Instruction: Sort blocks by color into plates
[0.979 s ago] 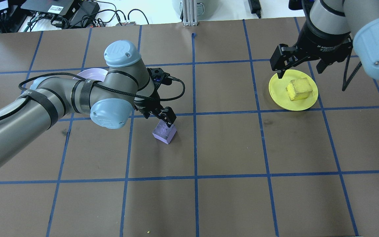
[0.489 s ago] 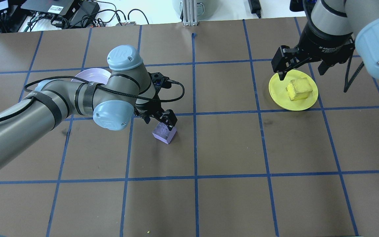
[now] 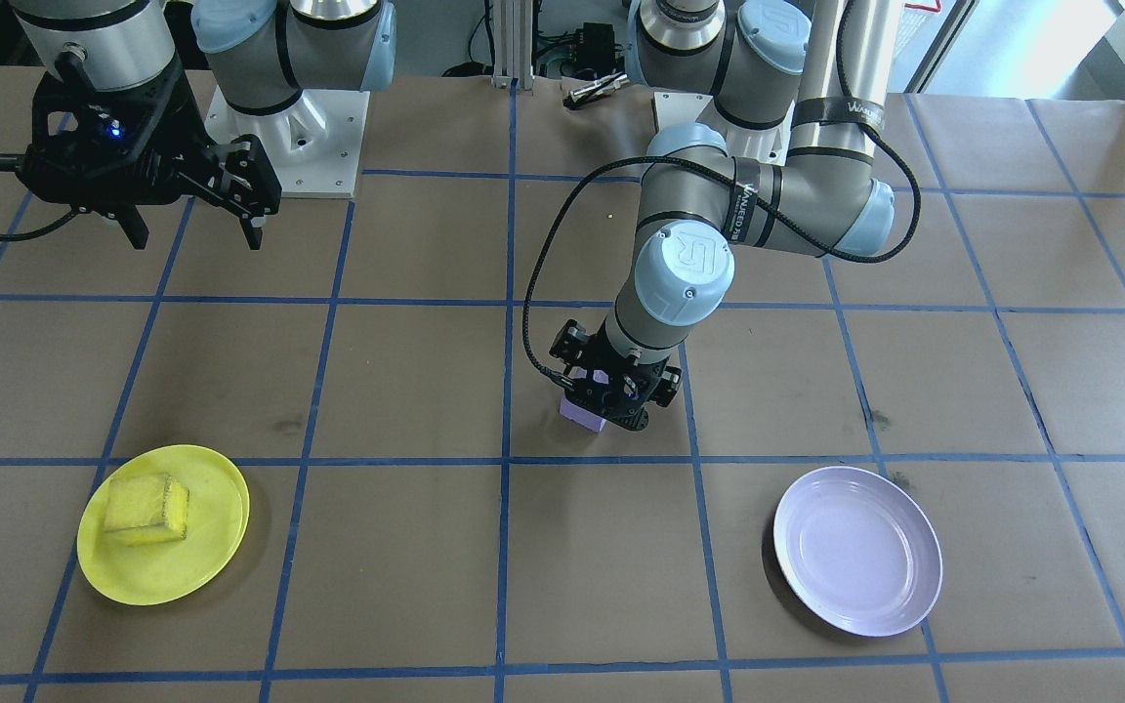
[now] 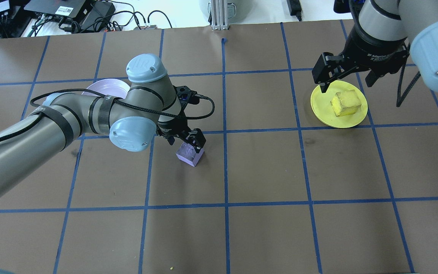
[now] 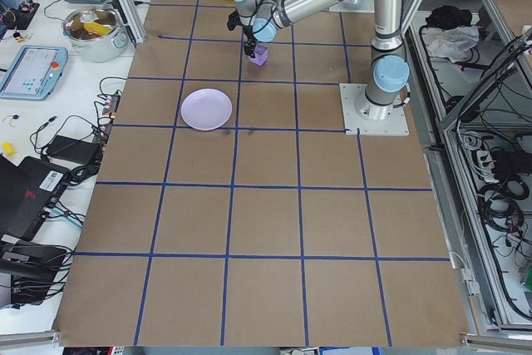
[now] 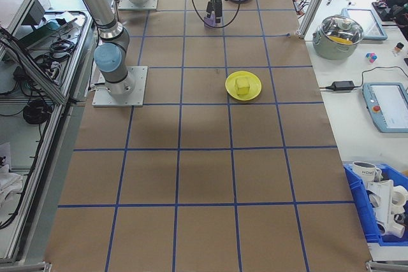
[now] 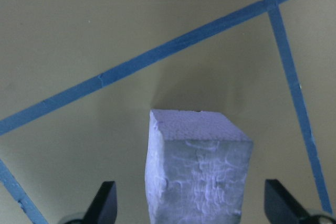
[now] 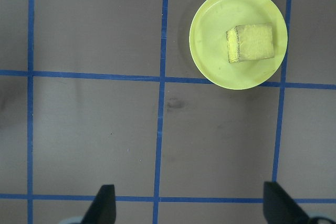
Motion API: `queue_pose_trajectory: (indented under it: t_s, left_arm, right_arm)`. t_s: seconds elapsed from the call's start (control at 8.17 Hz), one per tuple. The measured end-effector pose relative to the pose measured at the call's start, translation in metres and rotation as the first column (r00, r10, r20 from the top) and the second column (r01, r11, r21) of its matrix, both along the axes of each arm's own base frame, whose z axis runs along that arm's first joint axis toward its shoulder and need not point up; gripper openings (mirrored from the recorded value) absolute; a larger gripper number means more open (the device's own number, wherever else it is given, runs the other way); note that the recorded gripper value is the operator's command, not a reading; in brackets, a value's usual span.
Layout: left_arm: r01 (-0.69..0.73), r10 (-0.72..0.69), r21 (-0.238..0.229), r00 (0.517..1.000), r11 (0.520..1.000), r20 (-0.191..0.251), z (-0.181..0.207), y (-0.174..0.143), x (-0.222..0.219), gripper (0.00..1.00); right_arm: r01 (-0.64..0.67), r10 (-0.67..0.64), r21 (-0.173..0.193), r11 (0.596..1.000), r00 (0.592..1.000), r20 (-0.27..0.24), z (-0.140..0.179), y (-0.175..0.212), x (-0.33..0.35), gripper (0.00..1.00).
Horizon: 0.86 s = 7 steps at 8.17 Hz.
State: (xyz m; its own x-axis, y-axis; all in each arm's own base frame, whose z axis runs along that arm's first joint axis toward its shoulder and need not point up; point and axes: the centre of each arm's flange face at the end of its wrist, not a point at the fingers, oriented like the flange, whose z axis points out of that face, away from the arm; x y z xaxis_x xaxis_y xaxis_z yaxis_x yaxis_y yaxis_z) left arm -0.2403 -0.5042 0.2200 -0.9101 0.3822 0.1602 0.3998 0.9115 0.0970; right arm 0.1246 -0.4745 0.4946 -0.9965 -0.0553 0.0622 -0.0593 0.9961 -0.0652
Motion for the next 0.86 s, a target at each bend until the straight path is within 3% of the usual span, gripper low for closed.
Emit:
queue_pose_trajectory:
  t_s: [0.24, 0.37, 0.61, 0.73, 0.86]
  left_arm:
    - [0.001, -0.001, 0.019, 1.000, 1.000, 0.004, -0.015, -0.002, -0.001, 0.87]
    - [0.002, -0.002, 0.024, 1.000, 1.000, 0.006, -0.022, -0.004, -0.002, 0.69]
    - [0.006, -0.007, 0.013, 1.000, 1.000, 0.006, -0.020, -0.004, -0.003, 0.24]
    - [0.012, -0.012, 0.008, 1.000, 1.000, 0.007, -0.019, -0.005, -0.003, 0.08]
    - [0.016, -0.016, 0.005, 1.000, 1.000, 0.006, -0.017, -0.005, -0.003, 0.00]
  right_arm:
    - [-0.001, 0.001, -0.005, 1.000, 1.000, 0.011, 0.000, -0.001, 0.001, 1.00]
    - [-0.001, 0.001, -0.006, 1.000, 1.000, 0.012, 0.000, -0.002, 0.001, 1.00]
    - [-0.001, 0.001, 0.001, 1.000, 1.000, 0.013, -0.002, -0.001, 0.001, 1.00]
    - [0.000, 0.000, 0.001, 1.000, 1.000, 0.012, -0.002, -0.001, 0.001, 1.00]
    - [-0.001, 0.000, 0.002, 1.000, 1.000, 0.012, -0.002, -0.001, 0.001, 1.00]
